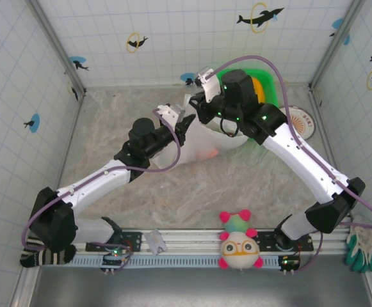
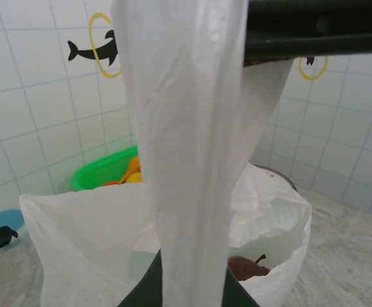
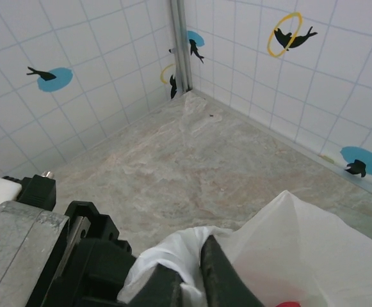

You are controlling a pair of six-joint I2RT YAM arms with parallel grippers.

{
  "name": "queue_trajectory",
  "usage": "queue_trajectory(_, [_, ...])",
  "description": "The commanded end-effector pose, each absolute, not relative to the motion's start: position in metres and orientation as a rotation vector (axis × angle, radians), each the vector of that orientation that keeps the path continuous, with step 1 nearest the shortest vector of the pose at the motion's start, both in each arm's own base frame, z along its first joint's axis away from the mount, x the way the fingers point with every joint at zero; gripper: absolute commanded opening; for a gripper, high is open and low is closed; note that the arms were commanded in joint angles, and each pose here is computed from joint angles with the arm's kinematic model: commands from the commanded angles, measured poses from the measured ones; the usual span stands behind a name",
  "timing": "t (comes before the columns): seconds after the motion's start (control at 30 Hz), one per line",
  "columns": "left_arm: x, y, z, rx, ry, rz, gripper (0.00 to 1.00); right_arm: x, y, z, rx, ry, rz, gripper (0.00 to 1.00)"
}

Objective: Place the fake fruits into the plastic bag and tie a complex knot

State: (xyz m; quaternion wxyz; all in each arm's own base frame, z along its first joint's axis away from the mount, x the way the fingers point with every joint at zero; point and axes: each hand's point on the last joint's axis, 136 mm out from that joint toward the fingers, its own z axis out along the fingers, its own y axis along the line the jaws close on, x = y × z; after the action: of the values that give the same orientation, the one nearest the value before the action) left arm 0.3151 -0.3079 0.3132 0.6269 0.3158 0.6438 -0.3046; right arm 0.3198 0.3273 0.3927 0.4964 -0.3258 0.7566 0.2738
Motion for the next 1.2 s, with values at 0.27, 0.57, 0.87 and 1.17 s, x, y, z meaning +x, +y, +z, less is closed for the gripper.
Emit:
queue_trajectory(0.27, [0.317, -0.305, 0.321, 0.722, 1.488, -0.757, 0.00, 0.311, 0.243, 0.402, -0.835, 1.832, 0.577, 0.83])
queue_trajectory(0.57, [0.318, -0.300, 0.321, 0.719, 1.499, -0.762, 0.00, 0.339, 0.167, 0.294, -0.738, 2.211, 0.539, 1.00])
queue_trajectory(0.87, [0.317, -0.300, 0.321, 0.723, 1.505, -0.767, 0.00, 0.347, 0.195, 0.254, -0.806, 2.269, 0.743, 0.99])
queue_trajectory(1.17, [0.316, -0.294, 0.329, 0.715, 1.513, -0.752, 0.00, 0.349, 0.214, 0.262, -0.826, 2.251, 0.840, 0.57])
